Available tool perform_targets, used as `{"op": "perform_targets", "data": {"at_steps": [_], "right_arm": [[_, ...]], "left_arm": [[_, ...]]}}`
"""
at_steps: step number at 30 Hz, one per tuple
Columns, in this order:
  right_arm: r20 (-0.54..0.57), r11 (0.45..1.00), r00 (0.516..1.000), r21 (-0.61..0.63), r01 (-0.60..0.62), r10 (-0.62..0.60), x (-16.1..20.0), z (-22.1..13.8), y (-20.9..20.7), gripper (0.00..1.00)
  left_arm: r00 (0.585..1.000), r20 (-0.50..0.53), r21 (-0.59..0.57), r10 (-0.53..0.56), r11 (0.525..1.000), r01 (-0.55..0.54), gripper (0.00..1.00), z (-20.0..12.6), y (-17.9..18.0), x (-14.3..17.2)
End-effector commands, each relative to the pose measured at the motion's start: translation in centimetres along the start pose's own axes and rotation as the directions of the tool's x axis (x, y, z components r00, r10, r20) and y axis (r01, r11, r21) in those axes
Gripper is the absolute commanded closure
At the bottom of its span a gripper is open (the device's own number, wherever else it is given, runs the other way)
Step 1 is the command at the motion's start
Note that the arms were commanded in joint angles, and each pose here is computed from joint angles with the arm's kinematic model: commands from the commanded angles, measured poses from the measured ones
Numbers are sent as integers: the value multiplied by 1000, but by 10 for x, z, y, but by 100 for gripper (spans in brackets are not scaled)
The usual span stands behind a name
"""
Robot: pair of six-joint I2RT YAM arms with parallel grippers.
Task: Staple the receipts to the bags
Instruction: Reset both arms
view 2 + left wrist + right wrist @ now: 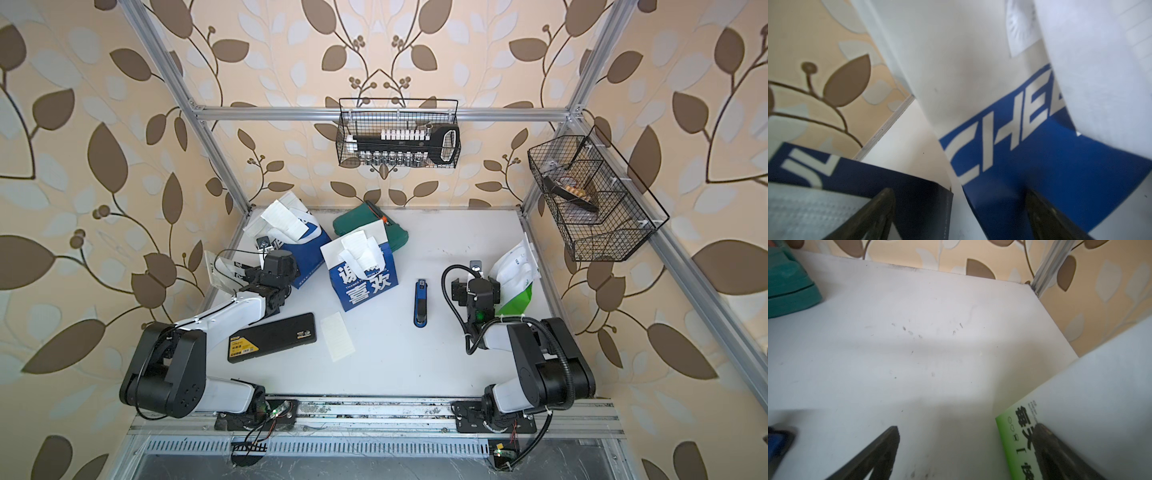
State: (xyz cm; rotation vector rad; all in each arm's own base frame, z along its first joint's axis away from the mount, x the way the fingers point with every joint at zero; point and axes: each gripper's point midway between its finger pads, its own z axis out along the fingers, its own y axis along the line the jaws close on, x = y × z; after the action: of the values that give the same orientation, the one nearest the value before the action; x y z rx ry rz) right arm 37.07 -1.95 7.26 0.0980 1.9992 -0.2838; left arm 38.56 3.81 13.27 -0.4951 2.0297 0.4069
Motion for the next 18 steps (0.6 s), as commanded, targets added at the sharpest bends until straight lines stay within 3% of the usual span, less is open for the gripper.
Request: {"op": "perform_targets", "data": {"at_steps": [1,5,9,12,16,18], "right_arm": [[85,996,994,-65,-67,72,-27,1,5,0],[81,996,995,-63,-59,64,-25,2,6,0],[82,996,995,-63,-60,65,-25,2,6,0],[83,996,995,-63,-58,63,-25,2,6,0],[84,996,994,-64,-59,64,-25,2,6,0],[84,996,994,-63,-59,64,-25,2,6,0]], "left_arm": [[998,48,66,35,997,-38,1,7,-11,-10],[994,28,124,110,986,-112,1,16,-27,-4],[976,-57,216,212,957,-195,1,13,-37,20],[987,-49,165,155,975,-145,1,13,-21,37],[992,67,183,110,976,-121,1,9,-17,31],[996,72,233,62,969,-77,1,11,-14,39]]}}
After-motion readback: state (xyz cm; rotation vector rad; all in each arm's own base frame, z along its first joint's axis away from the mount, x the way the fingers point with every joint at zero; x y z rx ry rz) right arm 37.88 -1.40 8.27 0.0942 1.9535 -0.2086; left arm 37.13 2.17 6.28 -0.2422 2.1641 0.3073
